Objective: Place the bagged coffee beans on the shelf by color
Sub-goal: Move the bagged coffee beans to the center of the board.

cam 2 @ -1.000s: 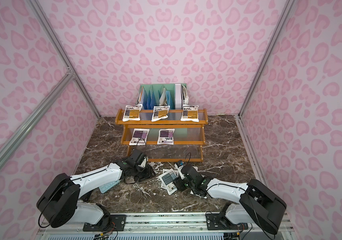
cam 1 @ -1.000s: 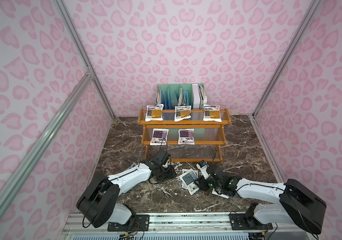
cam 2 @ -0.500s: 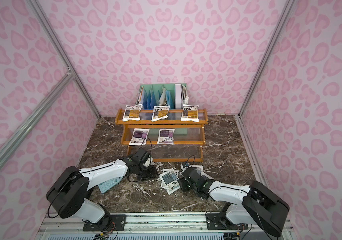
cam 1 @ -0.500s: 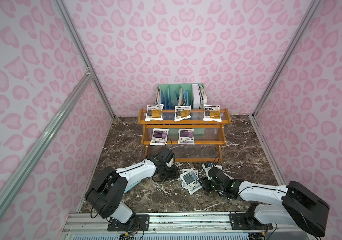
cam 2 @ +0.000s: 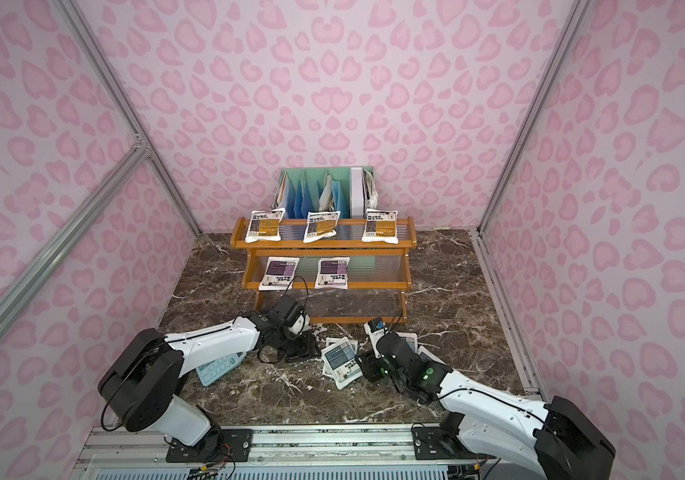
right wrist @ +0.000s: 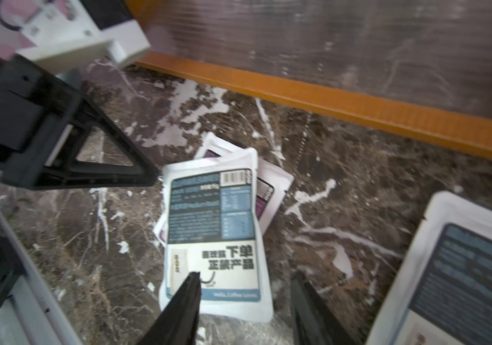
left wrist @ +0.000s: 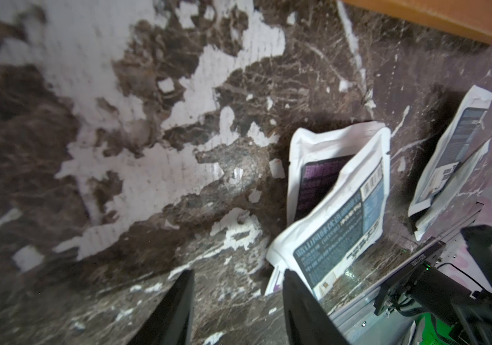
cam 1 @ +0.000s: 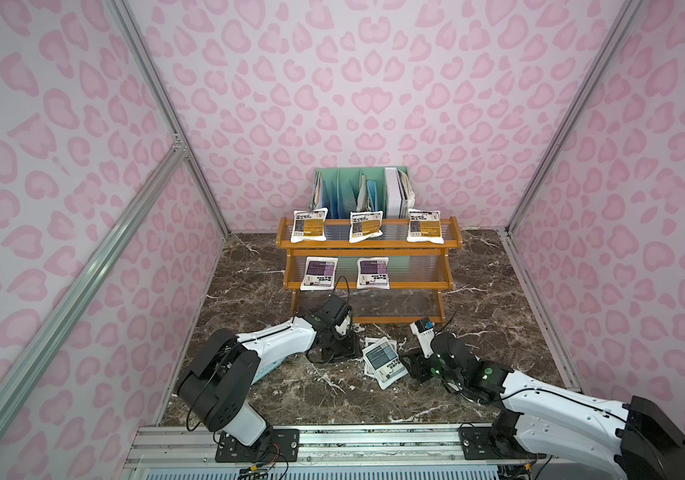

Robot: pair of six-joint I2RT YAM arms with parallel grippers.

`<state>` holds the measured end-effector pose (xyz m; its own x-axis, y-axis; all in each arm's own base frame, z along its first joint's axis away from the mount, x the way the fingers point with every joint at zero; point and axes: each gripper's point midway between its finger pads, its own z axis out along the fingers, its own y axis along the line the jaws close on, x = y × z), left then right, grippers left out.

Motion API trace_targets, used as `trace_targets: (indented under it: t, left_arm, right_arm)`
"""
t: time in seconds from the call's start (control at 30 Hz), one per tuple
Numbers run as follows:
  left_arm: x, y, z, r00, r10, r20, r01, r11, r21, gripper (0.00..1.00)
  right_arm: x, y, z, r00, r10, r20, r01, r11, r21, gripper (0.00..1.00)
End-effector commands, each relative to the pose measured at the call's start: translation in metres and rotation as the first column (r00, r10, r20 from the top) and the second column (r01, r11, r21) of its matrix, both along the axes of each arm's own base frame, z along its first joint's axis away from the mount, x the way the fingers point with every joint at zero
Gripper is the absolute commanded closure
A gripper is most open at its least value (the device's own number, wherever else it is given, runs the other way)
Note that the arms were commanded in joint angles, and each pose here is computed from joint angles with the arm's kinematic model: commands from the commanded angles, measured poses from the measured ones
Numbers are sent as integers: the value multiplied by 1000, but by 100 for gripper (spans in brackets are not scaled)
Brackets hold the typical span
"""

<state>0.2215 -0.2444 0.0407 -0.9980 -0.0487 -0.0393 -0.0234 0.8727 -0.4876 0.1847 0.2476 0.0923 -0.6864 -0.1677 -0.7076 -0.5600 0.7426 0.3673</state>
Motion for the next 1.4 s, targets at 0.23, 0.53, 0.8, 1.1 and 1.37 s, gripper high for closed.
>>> trace_targets:
  t: [0.23,0.53,0.8,1.1,1.37]
  left_arm:
    - [7,43,13,981,158,113,-172,976,131,49]
    - [5,57,17,975,180,129,-200,966,162,46]
    - [7,49,19,980,155,126,-171,977,130,45]
    - [5,16,24,995,37,89,-39,999,20,44]
    - [13,-5,24,997,8,82,-7,1000,-21,44]
  right_arm:
    - [-35,75,11,918,397,-1,-396,917,55,58]
    - [-30,71,-54,928,324,-182,-350,927,-136,60]
    - [-9,13,-89,964,20,-266,-112,935,-337,58]
    - [5,-30,-83,948,-162,-273,64,940,-336,54]
    - [20,-72,-79,894,-336,-295,240,918,-317,52]
